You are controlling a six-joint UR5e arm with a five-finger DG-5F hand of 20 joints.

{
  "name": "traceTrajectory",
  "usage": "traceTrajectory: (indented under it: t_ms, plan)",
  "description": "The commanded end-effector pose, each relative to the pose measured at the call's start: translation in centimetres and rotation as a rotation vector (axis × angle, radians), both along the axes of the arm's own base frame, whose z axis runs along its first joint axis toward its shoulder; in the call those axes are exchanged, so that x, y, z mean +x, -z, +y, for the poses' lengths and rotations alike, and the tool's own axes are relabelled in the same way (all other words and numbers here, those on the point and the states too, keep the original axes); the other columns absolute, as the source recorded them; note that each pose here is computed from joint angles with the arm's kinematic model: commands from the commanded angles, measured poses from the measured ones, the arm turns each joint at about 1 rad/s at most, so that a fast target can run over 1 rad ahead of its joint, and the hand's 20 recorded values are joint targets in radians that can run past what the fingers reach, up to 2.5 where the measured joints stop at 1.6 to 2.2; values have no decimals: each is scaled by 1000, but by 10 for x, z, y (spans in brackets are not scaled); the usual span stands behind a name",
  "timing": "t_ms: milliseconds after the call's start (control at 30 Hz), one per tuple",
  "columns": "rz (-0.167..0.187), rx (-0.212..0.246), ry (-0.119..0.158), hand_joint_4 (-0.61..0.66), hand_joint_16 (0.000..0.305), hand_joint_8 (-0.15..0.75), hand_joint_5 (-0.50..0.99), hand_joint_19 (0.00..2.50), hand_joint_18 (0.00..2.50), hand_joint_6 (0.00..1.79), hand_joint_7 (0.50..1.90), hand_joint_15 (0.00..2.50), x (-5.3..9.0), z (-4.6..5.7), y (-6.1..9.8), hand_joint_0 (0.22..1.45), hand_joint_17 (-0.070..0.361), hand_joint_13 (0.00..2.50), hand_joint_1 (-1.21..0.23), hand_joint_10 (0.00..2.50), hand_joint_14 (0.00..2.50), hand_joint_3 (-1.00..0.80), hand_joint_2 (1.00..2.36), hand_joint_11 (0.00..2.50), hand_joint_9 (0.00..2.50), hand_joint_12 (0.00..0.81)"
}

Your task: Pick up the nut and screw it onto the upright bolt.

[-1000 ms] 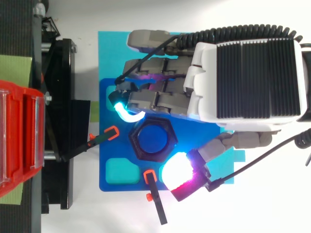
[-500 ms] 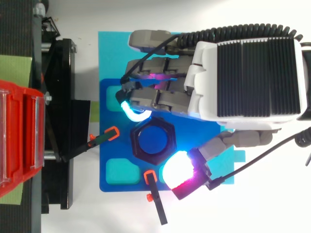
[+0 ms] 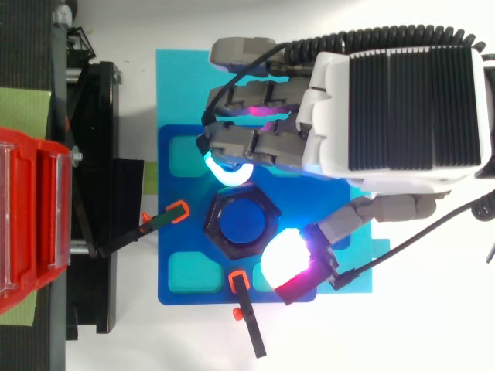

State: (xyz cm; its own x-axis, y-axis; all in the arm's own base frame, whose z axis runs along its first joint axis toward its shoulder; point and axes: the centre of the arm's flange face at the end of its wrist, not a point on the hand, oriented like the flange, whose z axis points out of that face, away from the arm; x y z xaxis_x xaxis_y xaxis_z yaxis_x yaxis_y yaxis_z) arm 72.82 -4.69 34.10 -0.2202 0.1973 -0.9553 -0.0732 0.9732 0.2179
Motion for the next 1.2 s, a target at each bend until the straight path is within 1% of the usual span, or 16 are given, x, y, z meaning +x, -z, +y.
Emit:
traceTrajectory:
  t_ms: [0,133,200,267,333,367,467,567,600,667,733,767,867,933,1067,1167]
  plan:
    - [4,-1,6,190,21,278,21,0,125,501,1311,0,-1,-4,1,535,47,532,-386,0,0,-500,1000,0,873,244]
    - [0,0,10,149,20,273,36,0,147,501,1323,0,-1,-7,-1,538,45,561,-389,0,0,-500,1000,0,938,240]
    - [0,0,12,162,20,276,35,0,151,501,1327,0,-1,-9,-1,539,44,567,-389,0,0,-500,1000,0,968,238]
    - [-2,0,13,177,19,275,22,0,151,502,1290,0,-1,-10,-3,539,44,567,-388,0,0,-500,1000,0,956,238]
    - [-5,1,13,218,20,274,-12,0,149,503,1174,0,-2,-10,-5,535,44,561,-386,0,0,-500,1000,0,943,240]
    - [-12,1,13,235,20,268,-33,0,142,504,1103,0,-1,-10,-7,532,45,551,-384,0,0,-500,1000,0,925,243]
    - [-32,6,12,278,22,262,-73,0,108,504,963,0,0,-10,-17,523,49,513,-378,0,0,-500,1000,0,864,251]
    - [-56,8,12,263,24,254,-101,0,69,503,852,0,4,-10,-29,515,54,473,-367,0,0,-500,1000,0,819,260]
    - [-55,8,10,247,26,251,-116,0,43,503,801,0,4,-9,-28,512,57,445,-364,0,0,-500,1000,0,782,264]
    - [-58,-3,10,240,26,245,-123,0,29,503,777,0,4,-8,-28,508,59,430,-360,0,0,-500,1000,0,749,265]
    - [-52,-10,4,232,28,243,-131,0,0,502,760,0,4,-6,-24,505,62,390,-354,0,0,-500,1000,0,713,273]
    - [-42,-13,-2,227,28,238,-132,0,0,502,750,0,2,-1,-17,502,64,377,-351,0,0,-500,1000,0,697,275]
    - [-37,-12,-7,225,29,239,-138,0,0,502,728,0,1,2,-11,498,66,348,-345,0,0,-500,1000,0,673,277]
    - [-43,-11,-7,217,30,237,-143,0,0,502,714,0,2,3,-10,497,67,328,-341,0,0,-500,1000,0,643,281]
    - [-77,-8,-11,212,31,236,-148,0,0,502,694,0,6,9,-9,493,70,313,-333,0,0,-500,1000,0,635,283]
    - [-83,-7,-17,209,32,236,-149,0,0,502,693,0,7,13,-9,492,71,306,-330,0,0,-500,1000,0,623,285]
